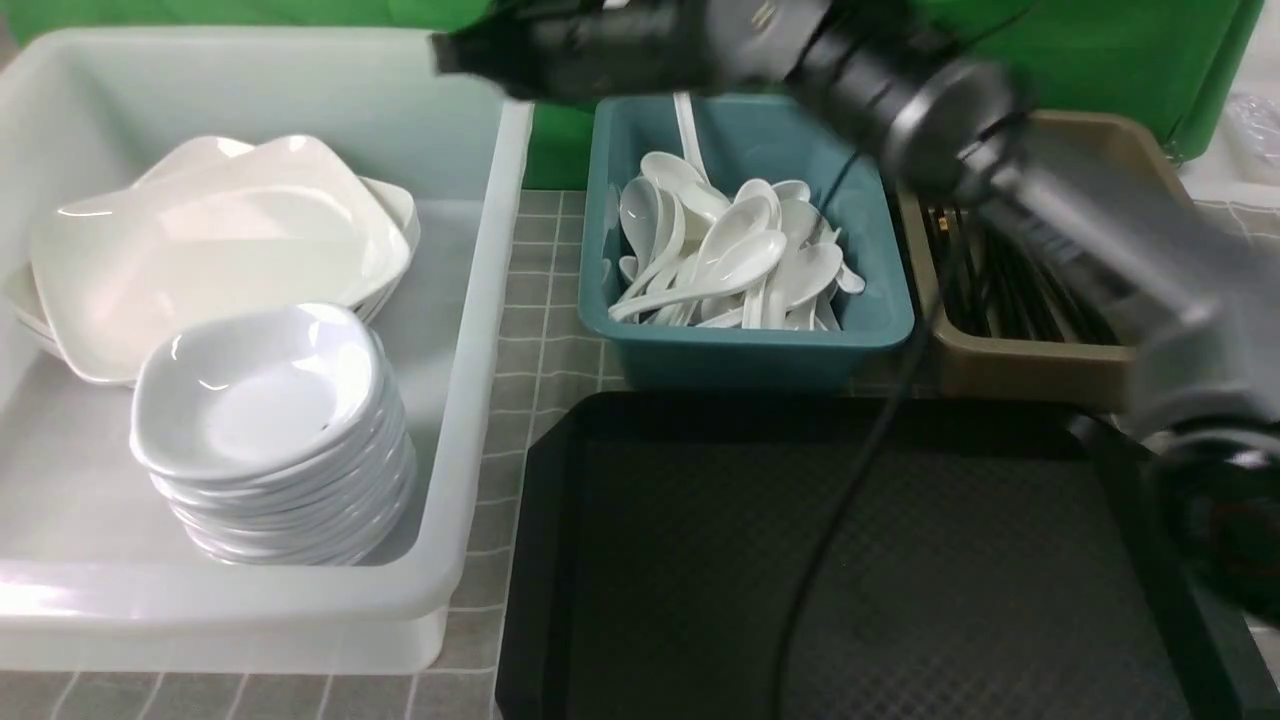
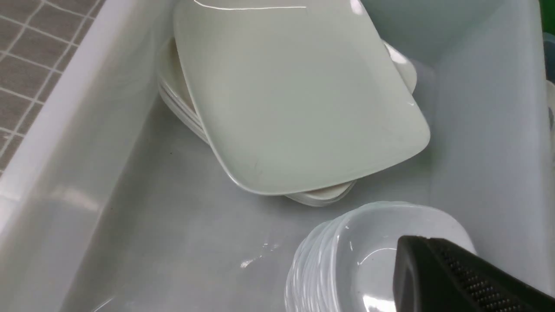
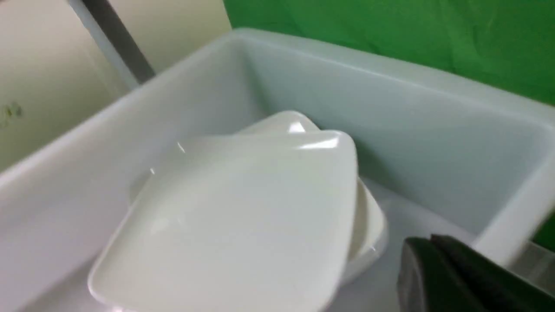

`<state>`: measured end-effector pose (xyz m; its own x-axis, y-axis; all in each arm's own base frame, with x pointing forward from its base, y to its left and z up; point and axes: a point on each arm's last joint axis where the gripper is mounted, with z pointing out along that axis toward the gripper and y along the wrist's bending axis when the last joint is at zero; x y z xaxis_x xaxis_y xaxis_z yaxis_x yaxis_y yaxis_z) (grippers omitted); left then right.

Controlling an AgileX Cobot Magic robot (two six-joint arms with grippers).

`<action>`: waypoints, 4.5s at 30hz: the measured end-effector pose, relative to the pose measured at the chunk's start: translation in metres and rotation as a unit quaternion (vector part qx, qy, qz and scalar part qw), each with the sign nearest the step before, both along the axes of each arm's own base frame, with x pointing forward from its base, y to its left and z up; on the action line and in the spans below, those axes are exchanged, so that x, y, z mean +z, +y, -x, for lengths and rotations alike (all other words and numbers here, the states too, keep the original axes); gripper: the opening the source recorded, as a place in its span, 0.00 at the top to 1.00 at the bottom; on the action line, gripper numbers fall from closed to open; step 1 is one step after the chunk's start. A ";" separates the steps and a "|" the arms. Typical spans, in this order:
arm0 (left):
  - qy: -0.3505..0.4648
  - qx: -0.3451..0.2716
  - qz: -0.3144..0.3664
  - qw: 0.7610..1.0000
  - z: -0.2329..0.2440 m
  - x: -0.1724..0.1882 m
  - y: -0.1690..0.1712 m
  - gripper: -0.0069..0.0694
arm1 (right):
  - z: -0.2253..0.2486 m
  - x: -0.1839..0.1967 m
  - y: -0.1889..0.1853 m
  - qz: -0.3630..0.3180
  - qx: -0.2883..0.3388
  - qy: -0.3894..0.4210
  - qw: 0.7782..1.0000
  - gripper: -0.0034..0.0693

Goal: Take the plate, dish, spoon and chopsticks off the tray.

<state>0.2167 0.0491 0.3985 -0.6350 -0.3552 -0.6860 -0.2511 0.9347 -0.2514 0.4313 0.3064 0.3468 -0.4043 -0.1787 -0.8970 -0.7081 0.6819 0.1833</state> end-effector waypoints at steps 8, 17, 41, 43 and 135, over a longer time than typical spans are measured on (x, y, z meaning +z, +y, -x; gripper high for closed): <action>0.067 0.004 0.014 0.998 -0.041 -0.038 0.015 0.90 | 0.039 0.065 -0.082 0.193 -0.013 0.020 0.981 0.93; 0.141 0.016 0.027 0.990 -0.090 -0.100 0.033 0.90 | 0.057 0.084 -0.144 0.236 -0.060 0.085 0.966 0.93; 0.165 0.064 0.075 0.981 -0.146 -0.192 0.045 0.90 | 0.072 0.084 -0.150 0.248 -0.039 0.088 0.964 0.93; 0.171 0.032 0.075 0.982 -0.148 -0.193 0.035 0.90 | 0.074 0.085 -0.148 0.236 -0.030 0.091 0.967 0.93; 0.195 -0.024 0.085 0.977 -0.154 -0.194 0.009 0.90 | 0.112 0.125 -0.141 0.135 0.025 0.076 0.988 0.92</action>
